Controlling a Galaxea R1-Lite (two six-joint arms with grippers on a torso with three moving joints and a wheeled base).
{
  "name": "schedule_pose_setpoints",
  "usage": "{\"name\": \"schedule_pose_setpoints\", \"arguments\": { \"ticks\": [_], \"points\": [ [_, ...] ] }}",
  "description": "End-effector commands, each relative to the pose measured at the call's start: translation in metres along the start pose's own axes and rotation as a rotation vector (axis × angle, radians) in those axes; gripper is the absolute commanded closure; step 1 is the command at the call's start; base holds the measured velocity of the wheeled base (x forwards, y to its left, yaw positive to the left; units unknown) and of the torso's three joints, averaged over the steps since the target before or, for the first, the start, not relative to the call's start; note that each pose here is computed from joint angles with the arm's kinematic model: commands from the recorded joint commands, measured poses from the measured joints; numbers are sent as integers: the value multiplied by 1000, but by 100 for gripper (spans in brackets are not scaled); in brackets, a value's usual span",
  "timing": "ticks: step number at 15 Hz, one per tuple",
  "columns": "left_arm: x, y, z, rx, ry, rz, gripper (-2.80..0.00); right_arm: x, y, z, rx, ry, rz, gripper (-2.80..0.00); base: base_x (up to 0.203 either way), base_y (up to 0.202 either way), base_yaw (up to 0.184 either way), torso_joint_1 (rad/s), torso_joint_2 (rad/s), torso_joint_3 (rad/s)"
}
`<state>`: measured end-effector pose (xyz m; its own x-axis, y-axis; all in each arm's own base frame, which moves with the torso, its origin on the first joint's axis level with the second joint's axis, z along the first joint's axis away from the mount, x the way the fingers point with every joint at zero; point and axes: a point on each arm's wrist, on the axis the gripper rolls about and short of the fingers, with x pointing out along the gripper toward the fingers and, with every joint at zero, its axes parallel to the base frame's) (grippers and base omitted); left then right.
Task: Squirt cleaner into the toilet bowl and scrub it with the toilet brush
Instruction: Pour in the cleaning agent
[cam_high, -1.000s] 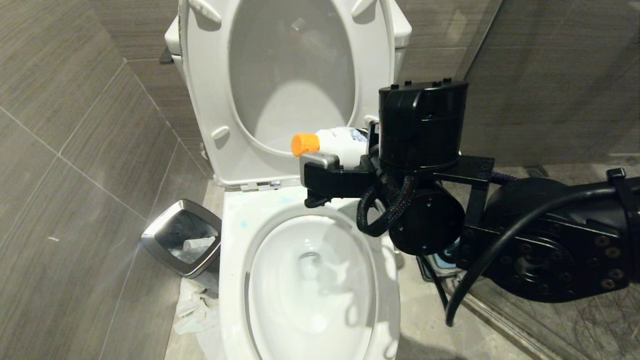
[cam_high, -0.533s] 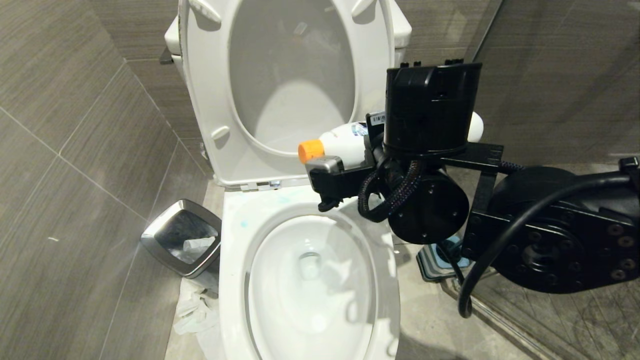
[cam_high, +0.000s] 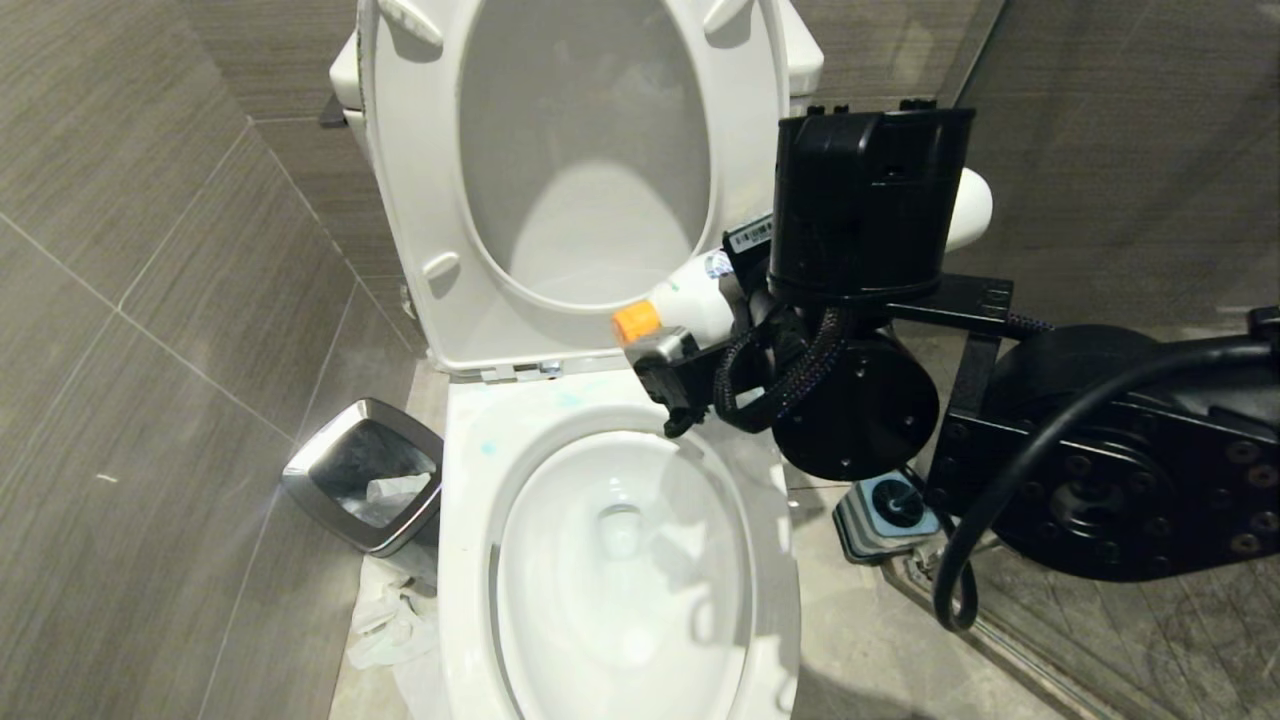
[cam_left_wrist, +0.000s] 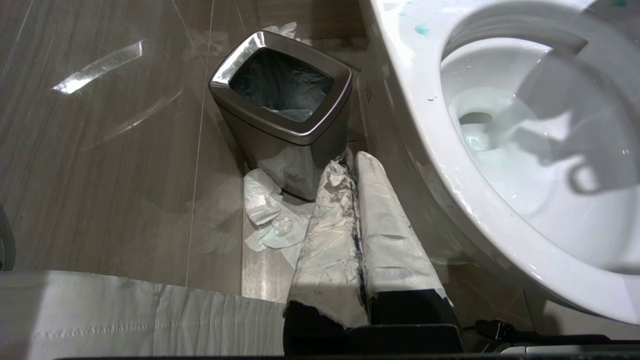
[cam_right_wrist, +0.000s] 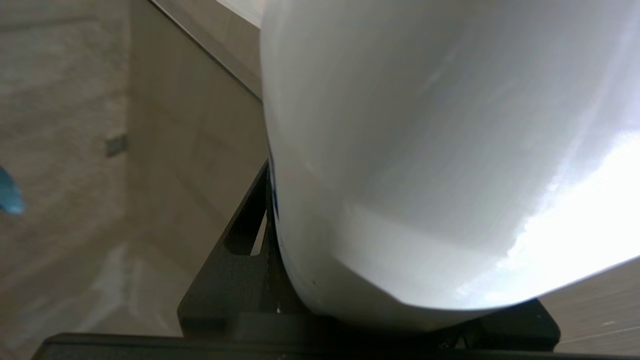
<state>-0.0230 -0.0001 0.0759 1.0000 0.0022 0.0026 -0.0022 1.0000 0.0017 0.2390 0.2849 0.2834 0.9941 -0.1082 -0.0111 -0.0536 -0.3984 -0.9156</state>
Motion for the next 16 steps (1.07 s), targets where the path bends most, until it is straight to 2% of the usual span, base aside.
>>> {"name": "schedule_pose_setpoints", "arguments": {
  "ticks": [1,9,12,16],
  "points": [
    [0,0,0,0,1,1,0,-4,-7,-3,-52,2,-15,0,0,0,0,0,0,0],
    [0,0,0,0,1,1,0,-24,-30,6,-247,-32,-77,0,0,0,0,0,0,0],
    [0,0,0,0,1,1,0,-31,-37,13,-304,12,-85,0,0,0,0,0,0,0],
    [0,0,0,0,1,1,0,-36,-43,22,-380,61,-137,0,0,0,0,0,0,0]
  ]
}}
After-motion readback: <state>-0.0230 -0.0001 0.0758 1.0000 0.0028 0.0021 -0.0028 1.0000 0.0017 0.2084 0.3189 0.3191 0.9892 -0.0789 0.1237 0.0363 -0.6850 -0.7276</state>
